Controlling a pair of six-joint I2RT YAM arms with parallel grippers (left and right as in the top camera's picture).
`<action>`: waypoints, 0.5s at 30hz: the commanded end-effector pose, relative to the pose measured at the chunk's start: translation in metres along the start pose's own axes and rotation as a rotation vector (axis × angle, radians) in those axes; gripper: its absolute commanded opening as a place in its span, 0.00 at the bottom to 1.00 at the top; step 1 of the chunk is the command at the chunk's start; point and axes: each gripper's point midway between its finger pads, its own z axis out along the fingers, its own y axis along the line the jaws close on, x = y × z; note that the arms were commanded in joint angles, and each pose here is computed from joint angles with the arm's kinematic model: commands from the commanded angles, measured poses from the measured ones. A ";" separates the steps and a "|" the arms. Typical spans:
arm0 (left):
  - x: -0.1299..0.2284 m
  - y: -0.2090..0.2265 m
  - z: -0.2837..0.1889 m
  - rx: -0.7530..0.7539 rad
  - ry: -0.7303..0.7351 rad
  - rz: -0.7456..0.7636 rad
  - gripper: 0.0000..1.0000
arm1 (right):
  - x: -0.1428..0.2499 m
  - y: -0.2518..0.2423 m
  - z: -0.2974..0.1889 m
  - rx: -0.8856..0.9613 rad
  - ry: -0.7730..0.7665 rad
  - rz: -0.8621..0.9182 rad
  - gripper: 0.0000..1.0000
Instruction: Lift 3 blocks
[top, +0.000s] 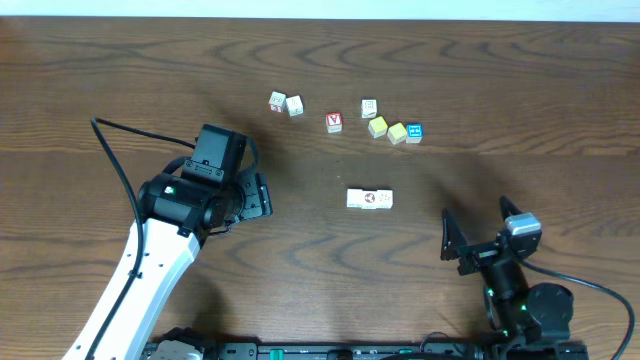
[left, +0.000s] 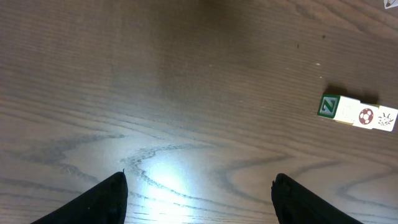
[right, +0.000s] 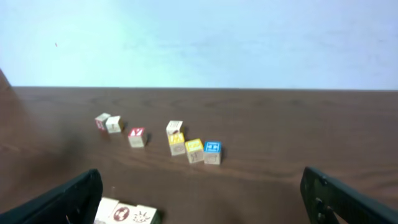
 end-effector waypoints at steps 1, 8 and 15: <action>-0.005 0.002 -0.002 -0.011 -0.011 0.004 0.75 | 0.004 -0.009 0.002 0.038 -0.043 -0.027 0.99; -0.005 0.002 -0.002 -0.011 -0.011 0.004 0.75 | 0.006 -0.014 0.006 0.057 -0.104 -0.037 0.99; -0.005 0.002 -0.002 -0.011 -0.011 0.004 0.75 | 0.006 -0.028 0.005 0.137 -0.104 -0.032 0.99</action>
